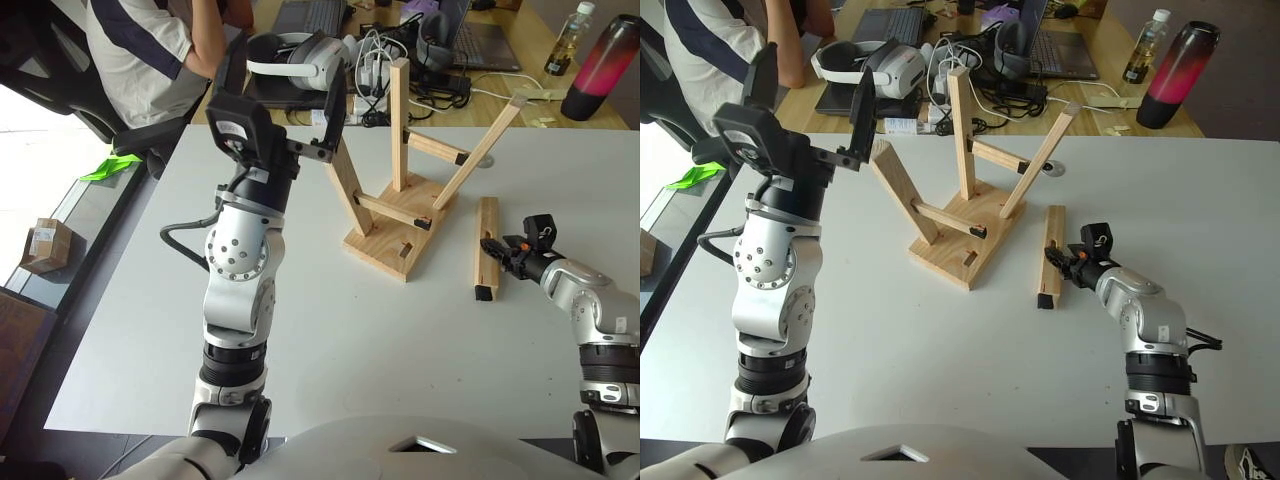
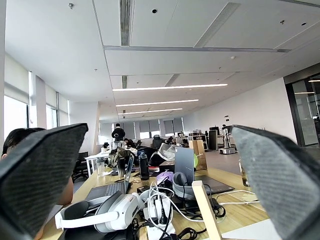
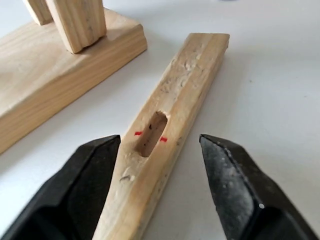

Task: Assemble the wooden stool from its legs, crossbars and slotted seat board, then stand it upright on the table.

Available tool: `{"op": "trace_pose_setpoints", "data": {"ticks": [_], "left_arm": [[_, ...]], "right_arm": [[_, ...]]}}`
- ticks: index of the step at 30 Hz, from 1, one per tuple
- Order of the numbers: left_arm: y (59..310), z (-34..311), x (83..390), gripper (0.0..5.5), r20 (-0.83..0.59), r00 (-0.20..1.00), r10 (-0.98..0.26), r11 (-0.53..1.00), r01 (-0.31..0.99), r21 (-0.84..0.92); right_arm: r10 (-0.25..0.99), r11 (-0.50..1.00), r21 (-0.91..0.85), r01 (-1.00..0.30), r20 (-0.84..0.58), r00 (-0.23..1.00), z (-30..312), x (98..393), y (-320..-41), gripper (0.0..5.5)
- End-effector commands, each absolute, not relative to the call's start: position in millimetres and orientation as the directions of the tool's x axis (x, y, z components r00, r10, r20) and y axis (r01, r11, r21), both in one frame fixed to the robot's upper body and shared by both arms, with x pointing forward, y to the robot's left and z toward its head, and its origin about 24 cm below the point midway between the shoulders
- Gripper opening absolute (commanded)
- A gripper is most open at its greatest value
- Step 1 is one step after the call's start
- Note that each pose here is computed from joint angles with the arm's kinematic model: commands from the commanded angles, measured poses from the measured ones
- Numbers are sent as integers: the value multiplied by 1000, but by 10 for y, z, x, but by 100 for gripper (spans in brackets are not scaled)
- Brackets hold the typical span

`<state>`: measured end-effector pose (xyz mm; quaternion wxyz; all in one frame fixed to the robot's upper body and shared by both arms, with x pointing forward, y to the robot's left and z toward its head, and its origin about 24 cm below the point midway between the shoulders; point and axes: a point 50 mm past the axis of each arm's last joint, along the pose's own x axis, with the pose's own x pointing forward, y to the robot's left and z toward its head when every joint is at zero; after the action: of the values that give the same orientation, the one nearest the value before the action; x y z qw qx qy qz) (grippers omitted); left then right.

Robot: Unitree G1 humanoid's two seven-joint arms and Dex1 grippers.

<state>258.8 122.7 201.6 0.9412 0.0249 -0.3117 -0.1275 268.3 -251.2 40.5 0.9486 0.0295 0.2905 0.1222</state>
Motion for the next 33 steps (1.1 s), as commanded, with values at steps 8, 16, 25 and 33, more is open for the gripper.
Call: {"op": "trace_pose_setpoints", "data": {"ticks": [8, 16, 25, 33], "left_arm": [[1221, 1959, 2632, 540, 575, 784, -234, 972, 203, 119], [1281, 2053, 2691, 540, 595, 775, -212, 977, 171, 127], [1431, 2098, 2781, 540, 601, 782, -165, 986, 111, 126], [1494, 2132, 2808, 540, 604, 786, -132, 991, 86, 105]], "right_arm": [[247, 961, 102, -256, -732, 635, 363, 2703, -2555, 464], [171, 972, 86, -217, -896, 411, 19, 2317, -2987, 471], [126, 991, 96, -95, -912, 391, -124, 2127, -3103, 323], [108, 994, 95, -51, -877, 468, -123, 2149, -3115, 206]]}}
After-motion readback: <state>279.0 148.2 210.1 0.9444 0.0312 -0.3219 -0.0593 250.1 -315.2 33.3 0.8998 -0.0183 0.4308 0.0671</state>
